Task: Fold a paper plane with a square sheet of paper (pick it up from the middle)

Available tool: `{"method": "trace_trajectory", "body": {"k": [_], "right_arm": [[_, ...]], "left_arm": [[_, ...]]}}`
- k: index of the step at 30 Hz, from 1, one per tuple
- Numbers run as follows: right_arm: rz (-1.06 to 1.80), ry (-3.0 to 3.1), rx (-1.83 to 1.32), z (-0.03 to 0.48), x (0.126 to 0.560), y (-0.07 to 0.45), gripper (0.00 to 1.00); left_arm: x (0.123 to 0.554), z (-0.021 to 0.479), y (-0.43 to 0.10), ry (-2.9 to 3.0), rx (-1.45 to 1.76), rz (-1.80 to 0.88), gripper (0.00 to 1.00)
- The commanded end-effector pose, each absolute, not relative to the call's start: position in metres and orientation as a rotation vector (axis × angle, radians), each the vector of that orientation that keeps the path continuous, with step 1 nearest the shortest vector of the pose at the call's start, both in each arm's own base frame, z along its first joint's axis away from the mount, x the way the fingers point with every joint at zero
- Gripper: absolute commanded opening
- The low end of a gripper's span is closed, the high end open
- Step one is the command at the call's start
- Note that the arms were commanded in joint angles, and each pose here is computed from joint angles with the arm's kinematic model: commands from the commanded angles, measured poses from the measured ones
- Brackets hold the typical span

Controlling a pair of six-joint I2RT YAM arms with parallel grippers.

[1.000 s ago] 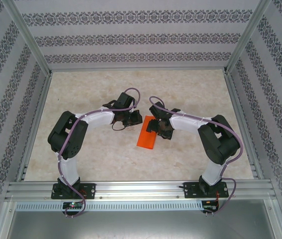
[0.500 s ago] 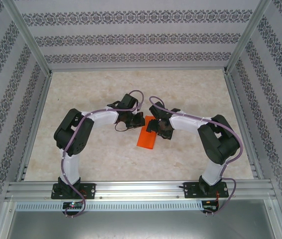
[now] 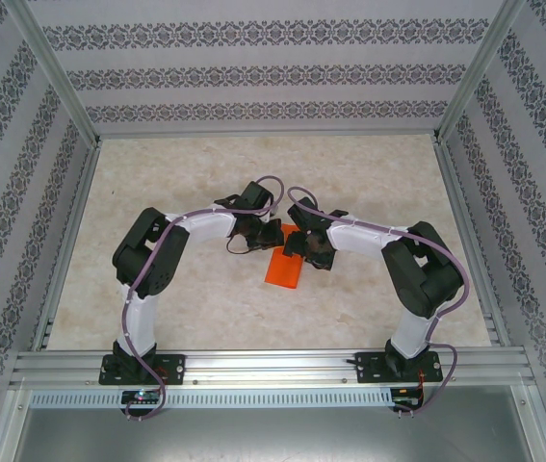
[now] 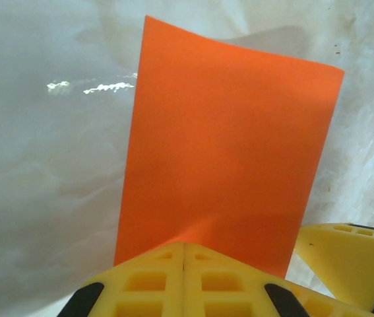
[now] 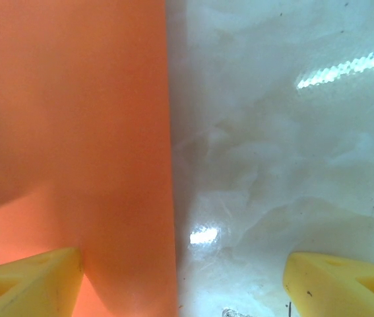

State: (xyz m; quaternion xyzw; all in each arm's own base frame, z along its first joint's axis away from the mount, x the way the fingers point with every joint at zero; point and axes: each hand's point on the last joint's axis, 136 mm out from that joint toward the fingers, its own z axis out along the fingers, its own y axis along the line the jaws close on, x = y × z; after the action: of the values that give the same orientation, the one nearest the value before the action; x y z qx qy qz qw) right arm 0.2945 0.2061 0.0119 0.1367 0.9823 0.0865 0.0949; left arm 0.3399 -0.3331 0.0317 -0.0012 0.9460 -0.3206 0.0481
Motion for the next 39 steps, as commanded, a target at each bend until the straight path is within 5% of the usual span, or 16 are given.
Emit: {"method": "trace_trajectory", "body": {"k": [1, 19, 30, 33, 39], "right_arm": [[0.175, 2.977, 0.409, -0.029, 0.283, 0.198, 0.83], [0.196, 2.958, 0.425, -0.024, 0.285, 0.200, 0.83], [0.505, 2.717, 0.385, 0.050, 0.305, 0.210, 0.83], [0.591, 2.666, 0.391, 0.064, 0.306, 0.213, 0.74], [0.859, 2.539, 0.348, 0.092, 0.315, 0.238, 0.32]], "left_arm": [[0.332, 0.020, -0.337, 2.928, 0.029, -0.939, 0.00], [0.326, 0.003, -0.331, 2.964, 0.053, -0.885, 0.00], [0.328, 0.003, -0.328, 2.967, 0.085, -0.847, 0.00], [0.328, 0.003, -0.328, 2.968, 0.089, -0.846, 0.00], [0.327, 0.003, -0.328, 2.971, 0.100, -0.844, 0.00]]}}
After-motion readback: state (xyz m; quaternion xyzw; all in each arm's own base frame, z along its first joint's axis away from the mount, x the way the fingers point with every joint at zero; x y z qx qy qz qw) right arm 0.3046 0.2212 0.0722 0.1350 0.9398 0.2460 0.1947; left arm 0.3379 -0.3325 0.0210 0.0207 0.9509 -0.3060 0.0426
